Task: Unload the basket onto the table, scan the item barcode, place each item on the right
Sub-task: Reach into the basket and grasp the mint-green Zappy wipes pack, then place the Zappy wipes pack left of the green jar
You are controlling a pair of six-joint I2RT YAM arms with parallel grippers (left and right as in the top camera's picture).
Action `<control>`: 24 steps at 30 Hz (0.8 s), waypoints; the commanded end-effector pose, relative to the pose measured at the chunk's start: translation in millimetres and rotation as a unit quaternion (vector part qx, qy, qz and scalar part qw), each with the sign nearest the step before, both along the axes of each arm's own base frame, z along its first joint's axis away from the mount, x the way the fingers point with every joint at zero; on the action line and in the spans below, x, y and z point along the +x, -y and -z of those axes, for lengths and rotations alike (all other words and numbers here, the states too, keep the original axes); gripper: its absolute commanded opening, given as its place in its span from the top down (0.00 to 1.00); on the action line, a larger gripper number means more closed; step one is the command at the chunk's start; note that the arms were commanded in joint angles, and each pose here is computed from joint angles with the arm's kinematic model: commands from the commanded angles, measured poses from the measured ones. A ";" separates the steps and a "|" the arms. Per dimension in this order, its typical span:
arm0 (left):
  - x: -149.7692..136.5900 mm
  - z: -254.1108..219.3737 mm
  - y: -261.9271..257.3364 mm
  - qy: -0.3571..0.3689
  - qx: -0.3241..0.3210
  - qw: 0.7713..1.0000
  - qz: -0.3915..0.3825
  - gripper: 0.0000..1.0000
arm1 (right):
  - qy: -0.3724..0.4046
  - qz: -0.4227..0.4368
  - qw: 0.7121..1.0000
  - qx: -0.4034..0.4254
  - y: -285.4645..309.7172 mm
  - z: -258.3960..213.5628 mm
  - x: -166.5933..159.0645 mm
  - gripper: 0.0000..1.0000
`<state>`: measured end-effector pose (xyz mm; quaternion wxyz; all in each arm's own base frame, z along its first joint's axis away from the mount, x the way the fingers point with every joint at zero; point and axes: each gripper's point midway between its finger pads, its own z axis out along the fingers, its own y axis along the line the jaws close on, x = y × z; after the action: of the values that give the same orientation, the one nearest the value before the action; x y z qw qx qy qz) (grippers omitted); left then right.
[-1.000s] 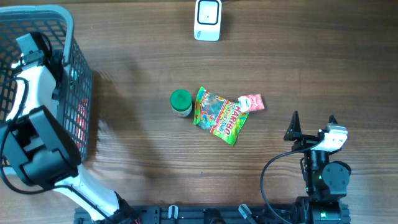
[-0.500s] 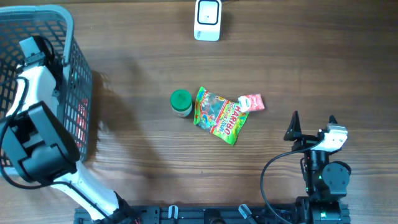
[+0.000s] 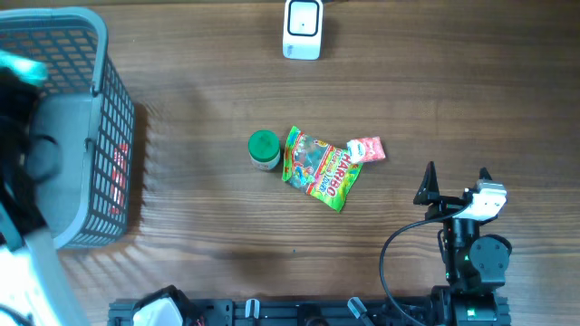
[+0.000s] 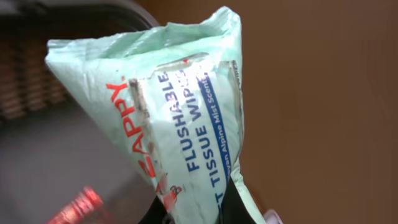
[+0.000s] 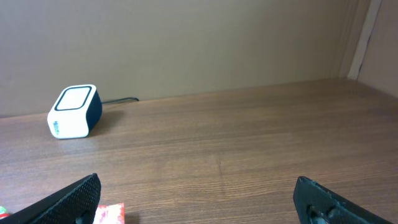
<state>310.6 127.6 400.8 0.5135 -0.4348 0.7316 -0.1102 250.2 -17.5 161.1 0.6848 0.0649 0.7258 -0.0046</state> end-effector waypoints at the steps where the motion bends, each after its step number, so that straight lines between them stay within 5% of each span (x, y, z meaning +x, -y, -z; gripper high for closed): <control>1: 13.6 28.3 88.5 -0.049 -0.020 0.988 0.147 0.96 | -0.001 -0.009 1.000 -0.004 -3.3 0.3 0.4 0.00; 8: 14.5 162.7 145.9 -0.242 0.078 0.952 0.173 0.96 | -0.001 -0.009 1.000 -0.004 -3.3 0.3 0.4 0.00; 16: -4.6 337.4 212.8 -0.331 0.000 0.900 0.283 0.96 | -0.001 -0.009 1.000 -0.004 -3.3 0.3 0.4 0.00; 21: -4.8 347.7 232.1 -0.328 -0.019 0.891 0.315 0.95 | -0.001 -0.009 1.000 -0.004 -3.3 0.3 0.4 0.00; 24: -1.7 323.8 233.5 -0.312 -0.016 0.895 0.318 0.48 | -0.001 -0.009 1.000 -0.004 -3.3 0.3 0.4 0.00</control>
<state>302.5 -96.8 47.7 0.1704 -0.2041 0.9577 -0.1099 250.2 -17.5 161.1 0.6848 0.0649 0.7258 -0.0046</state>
